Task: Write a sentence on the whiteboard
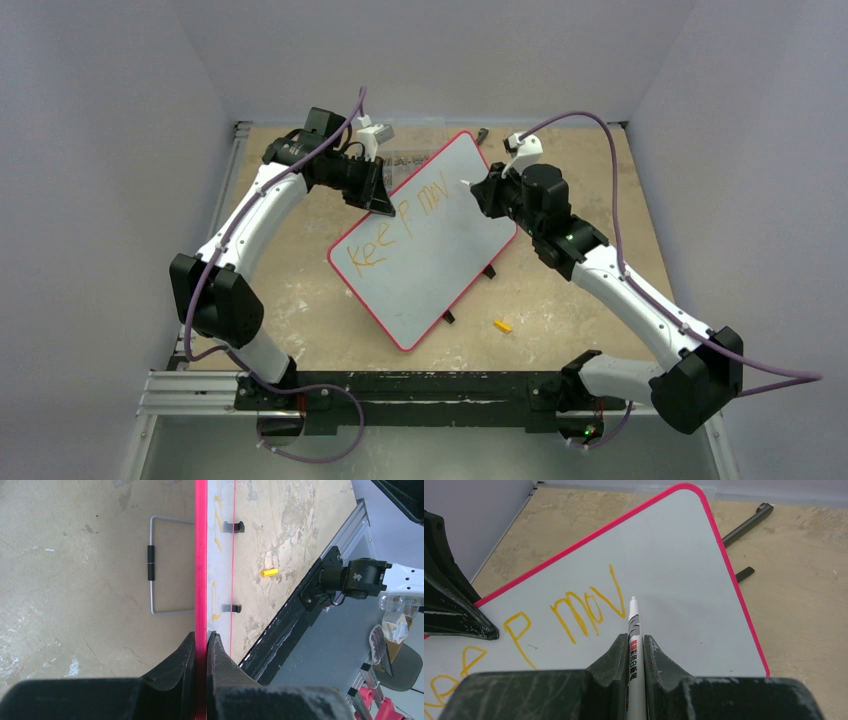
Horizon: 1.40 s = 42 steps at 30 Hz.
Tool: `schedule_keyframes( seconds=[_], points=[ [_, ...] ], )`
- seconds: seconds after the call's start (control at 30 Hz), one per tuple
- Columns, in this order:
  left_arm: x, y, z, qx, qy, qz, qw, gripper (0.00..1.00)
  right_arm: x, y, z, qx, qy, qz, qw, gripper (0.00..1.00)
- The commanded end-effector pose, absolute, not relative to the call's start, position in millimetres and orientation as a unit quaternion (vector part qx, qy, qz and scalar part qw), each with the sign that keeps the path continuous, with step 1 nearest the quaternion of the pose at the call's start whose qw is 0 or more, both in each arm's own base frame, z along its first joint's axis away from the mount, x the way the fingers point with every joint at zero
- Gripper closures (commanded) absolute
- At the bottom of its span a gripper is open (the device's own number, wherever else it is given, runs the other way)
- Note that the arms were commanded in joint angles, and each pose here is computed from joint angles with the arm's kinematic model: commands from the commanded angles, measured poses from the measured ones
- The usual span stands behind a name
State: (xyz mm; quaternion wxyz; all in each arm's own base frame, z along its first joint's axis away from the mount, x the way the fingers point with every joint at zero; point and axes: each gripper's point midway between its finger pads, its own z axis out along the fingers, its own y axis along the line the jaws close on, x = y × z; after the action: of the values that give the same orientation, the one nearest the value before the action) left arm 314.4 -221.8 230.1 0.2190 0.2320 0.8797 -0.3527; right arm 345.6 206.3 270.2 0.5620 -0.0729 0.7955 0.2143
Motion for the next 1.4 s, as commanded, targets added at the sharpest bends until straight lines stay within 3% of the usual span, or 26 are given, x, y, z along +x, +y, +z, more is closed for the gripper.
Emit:
schedule_keyframes(
  seconds=[0.0, 0.87, 1.37],
  points=[
    [319.7, -208.6, 222.7, 0.260, 0.886, -0.293, 0.247, 1.00, 352.1, 208.2, 287.0, -0.074, 0.778, 0.229, 0.581, 1.00],
    [318.2, -209.6, 225.6, 0.262, 0.884, -0.295, 0.250, 1.00, 379.9, 237.0, 293.7, -0.091, 0.769, 0.265, 0.575, 1.00],
    [318.1, -209.9, 226.4, 0.263, 0.884, -0.296, 0.251, 1.00, 369.0, 222.5, 235.5, -0.082, 0.802, 0.238, 0.542, 1.00]
  ],
)
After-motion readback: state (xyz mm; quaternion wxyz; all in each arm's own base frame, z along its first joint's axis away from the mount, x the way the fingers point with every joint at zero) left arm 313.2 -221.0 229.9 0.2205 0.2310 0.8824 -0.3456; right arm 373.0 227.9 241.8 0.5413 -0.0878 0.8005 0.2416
